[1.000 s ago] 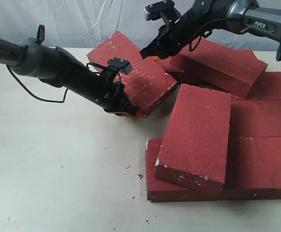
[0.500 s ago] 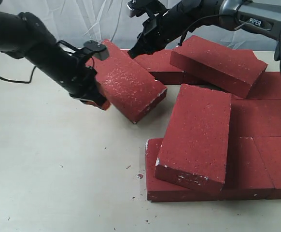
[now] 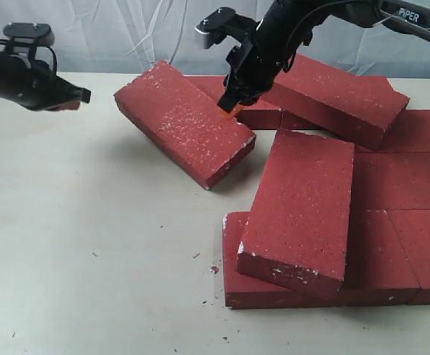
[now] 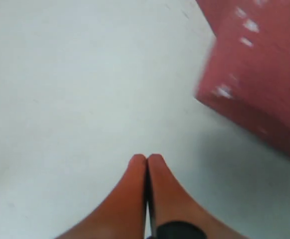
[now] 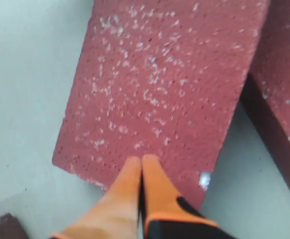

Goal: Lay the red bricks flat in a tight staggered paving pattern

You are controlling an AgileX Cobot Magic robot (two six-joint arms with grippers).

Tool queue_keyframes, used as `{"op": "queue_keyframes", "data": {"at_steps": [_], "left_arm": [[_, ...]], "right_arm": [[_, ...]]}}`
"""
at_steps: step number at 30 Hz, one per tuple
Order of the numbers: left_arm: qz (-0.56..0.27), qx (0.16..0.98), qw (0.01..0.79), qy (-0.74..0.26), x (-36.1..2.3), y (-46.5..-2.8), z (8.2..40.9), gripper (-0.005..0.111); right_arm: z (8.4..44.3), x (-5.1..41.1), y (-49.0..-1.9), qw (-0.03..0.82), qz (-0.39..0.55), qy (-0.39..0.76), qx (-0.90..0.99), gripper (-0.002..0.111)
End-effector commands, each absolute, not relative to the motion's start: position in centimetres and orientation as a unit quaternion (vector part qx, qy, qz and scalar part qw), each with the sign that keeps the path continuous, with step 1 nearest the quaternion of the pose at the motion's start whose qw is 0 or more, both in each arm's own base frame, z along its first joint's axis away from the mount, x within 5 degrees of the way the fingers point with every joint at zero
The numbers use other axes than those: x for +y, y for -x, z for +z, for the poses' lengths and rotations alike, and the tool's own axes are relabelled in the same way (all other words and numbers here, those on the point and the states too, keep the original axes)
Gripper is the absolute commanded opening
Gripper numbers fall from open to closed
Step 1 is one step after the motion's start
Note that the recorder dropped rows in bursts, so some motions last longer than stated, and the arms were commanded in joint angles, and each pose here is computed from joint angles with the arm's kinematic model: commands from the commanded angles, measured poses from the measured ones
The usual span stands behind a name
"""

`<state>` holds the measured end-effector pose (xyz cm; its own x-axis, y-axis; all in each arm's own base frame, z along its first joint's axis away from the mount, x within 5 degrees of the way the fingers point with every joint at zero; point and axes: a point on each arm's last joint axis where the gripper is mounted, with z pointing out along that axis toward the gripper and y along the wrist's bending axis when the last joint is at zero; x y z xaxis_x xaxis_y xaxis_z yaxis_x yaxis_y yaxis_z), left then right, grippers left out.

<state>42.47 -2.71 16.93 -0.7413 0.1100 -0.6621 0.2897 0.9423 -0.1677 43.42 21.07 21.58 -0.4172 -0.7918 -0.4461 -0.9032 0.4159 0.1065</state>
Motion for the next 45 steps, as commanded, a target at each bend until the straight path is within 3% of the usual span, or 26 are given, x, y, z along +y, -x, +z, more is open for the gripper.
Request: {"op": "queue_keyframes", "data": {"at_steps": [1, 7, 12, 17, 26, 36, 45], "left_arm": [[-0.109, 0.895, 0.431, -0.030, -1.4, -44.7, 19.4, 0.000], [-0.174, 0.883, 0.433, -0.058, -2.7, -48.8, 20.8, 0.000], [-0.139, 0.902, 0.398, -0.099, -3.1, -51.3, 19.5, 0.000], [-0.167, 0.907, 0.369, -0.113, -4.1, -52.9, 17.8, 0.000], [-0.185, 0.912, 0.334, -0.150, -7.0, -53.4, 15.2, 0.000], [-0.188, 0.913, 0.322, -0.168, -8.1, -53.1, 15.1, 0.000], [-0.206, 0.916, 0.283, -0.197, -8.4, -52.3, 14.8, 0.000]], "right_arm": [[22.3, 20.3, -42.8, 0.133, 0.137, 0.529, 0.827, -0.001], [22.7, 20.8, -42.4, 0.133, 0.138, 0.522, 0.831, -0.001], [21.4, 20.9, -41.3, 0.102, 0.141, 0.518, 0.838, -0.001], [19.5, 21.1, -40.1, 0.062, 0.133, 0.525, 0.838, -0.001], [18.2, 21.4, -39.8, 0.043, 0.135, 0.527, 0.838, -0.001], [15.4, 21.3, -40.1, 0.011, 0.124, 0.530, 0.839, -0.001], [14.9, 21.7, -41.4, 0.072, 0.110, 0.515, 0.847, -0.001]]}}
